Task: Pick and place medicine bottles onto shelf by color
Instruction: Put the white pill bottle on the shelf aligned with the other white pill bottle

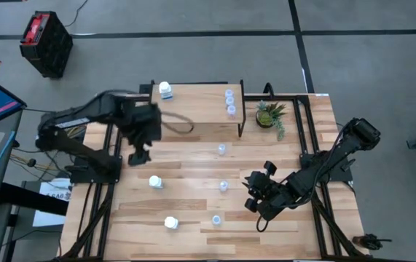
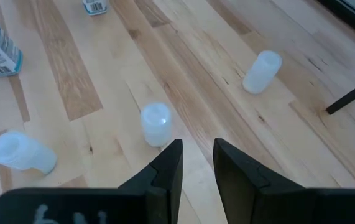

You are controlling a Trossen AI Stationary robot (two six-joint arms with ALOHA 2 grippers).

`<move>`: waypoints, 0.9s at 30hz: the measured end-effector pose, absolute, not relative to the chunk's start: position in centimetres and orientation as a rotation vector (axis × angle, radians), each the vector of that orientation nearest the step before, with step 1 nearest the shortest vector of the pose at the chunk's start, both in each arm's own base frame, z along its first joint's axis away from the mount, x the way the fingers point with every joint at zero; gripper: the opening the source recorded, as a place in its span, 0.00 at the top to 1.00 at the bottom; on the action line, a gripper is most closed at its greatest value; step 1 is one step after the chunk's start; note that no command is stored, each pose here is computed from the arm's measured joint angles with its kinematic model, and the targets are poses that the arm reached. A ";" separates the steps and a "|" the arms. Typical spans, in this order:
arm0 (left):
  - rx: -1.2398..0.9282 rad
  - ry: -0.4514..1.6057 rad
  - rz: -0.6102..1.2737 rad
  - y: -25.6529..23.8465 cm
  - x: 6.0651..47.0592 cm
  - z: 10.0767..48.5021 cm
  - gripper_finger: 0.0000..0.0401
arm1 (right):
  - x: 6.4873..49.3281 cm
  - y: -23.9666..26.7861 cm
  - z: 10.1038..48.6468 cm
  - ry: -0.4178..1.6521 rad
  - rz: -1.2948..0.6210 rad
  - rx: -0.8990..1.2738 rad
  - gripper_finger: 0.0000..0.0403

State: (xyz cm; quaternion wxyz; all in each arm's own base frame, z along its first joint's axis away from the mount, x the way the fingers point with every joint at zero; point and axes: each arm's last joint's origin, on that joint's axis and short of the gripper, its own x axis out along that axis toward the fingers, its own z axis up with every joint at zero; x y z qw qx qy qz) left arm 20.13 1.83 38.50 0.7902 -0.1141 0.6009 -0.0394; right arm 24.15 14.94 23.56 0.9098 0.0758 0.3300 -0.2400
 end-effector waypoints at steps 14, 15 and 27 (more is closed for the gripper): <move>-0.297 1.269 0.021 -3.5 15.2 27.9 0.32 | 24.2 15.0 23.6 0.678 -0.494 0.159 0.72; -0.300 1.272 0.033 -3.7 15.1 27.0 0.32 | 24.2 15.0 23.6 0.677 -0.494 0.160 0.72; -0.138 1.293 0.140 -4.7 15.4 20.7 0.32 | 24.2 15.0 23.6 0.678 -0.494 0.159 0.72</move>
